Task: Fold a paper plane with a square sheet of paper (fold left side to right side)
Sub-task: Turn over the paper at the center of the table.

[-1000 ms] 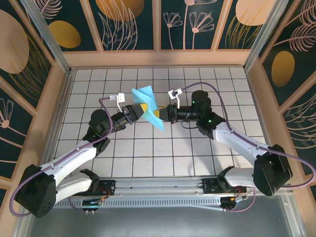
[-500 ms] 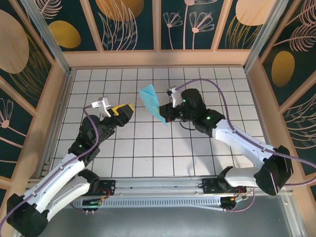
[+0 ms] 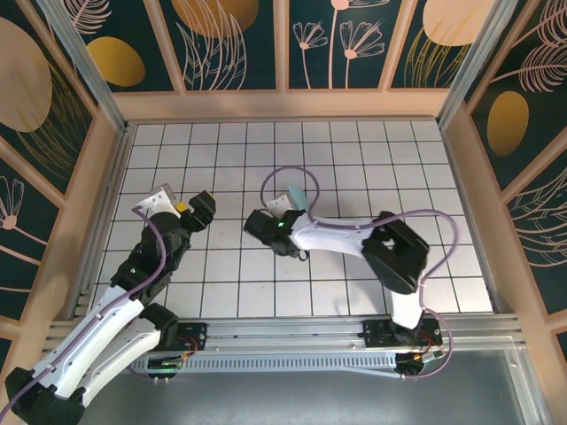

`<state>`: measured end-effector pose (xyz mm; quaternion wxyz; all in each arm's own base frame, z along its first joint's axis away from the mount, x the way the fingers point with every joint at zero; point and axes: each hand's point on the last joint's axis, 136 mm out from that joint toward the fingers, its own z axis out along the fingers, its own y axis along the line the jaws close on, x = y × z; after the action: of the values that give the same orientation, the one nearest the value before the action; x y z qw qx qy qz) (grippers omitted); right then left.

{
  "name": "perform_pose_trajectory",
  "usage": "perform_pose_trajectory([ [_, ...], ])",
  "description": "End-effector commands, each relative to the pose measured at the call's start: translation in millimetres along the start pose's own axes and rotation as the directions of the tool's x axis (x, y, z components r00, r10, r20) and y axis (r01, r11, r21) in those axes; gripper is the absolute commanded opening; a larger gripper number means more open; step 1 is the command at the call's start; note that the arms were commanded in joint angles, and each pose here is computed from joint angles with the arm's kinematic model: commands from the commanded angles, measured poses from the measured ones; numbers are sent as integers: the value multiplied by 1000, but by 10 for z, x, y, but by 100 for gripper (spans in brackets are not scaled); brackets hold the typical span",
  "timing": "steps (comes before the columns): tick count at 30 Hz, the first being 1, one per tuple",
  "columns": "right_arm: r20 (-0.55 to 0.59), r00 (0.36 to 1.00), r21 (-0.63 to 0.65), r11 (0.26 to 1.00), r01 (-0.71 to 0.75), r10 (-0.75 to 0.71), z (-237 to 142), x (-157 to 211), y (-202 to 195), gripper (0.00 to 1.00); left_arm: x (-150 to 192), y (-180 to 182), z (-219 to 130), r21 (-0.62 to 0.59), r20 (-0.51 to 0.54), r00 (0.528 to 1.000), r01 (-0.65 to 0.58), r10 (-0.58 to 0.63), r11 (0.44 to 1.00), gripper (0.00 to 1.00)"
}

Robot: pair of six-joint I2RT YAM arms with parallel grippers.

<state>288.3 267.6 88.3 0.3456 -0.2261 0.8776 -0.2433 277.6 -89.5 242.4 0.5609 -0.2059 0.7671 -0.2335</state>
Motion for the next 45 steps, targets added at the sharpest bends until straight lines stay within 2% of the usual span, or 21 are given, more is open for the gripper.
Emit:
perform_pose_trajectory([
  [1, 57, 998, 196, 980, 26, -38, -32, -75, -161, 0, -138, 92, -81, -59, 54, 998, 18, -15, 998, 82],
  [7, 15, 994, 182, 978, 104, -109, 177, 86, 236, 0, -145, 139, -128, -63, 66, 997, 32, -28, 998, 84],
  [12, 0, 995, 100, 990, 98, -98, 233, 134, 423, 0, -125, 139, -119, -59, 60, 998, 31, -27, 998, 84],
  [14, -6, 996, 67, 994, 86, -86, 237, 145, 473, 4, -121, 128, -114, -57, 55, 998, 29, -26, 998, 84],
  [21, -15, 999, -18, 999, 52, -52, 212, 129, 587, 25, -62, 106, -73, -49, 29, 999, 22, -21, 999, 85],
  [27, -9, 1000, -74, 997, 2, -3, 152, 64, 563, 53, -30, 79, -41, -41, 13, 1000, 22, -22, 999, 86],
  [32, 2, 997, -157, 985, -71, 72, 46, -26, 503, 71, 18, 66, -1, -39, -6, 1000, 24, -24, 999, 87],
  [39, 19, 970, -321, 921, -223, 241, -131, -199, 315, 84, 178, 4, 108, -8, -63, 997, 43, -44, 999, 87],
  [45, 2, 904, -492, 788, -371, 427, -272, -337, 33, 89, 340, -196, 246, 68, -143, 987, 84, -73, 994, 84],
])
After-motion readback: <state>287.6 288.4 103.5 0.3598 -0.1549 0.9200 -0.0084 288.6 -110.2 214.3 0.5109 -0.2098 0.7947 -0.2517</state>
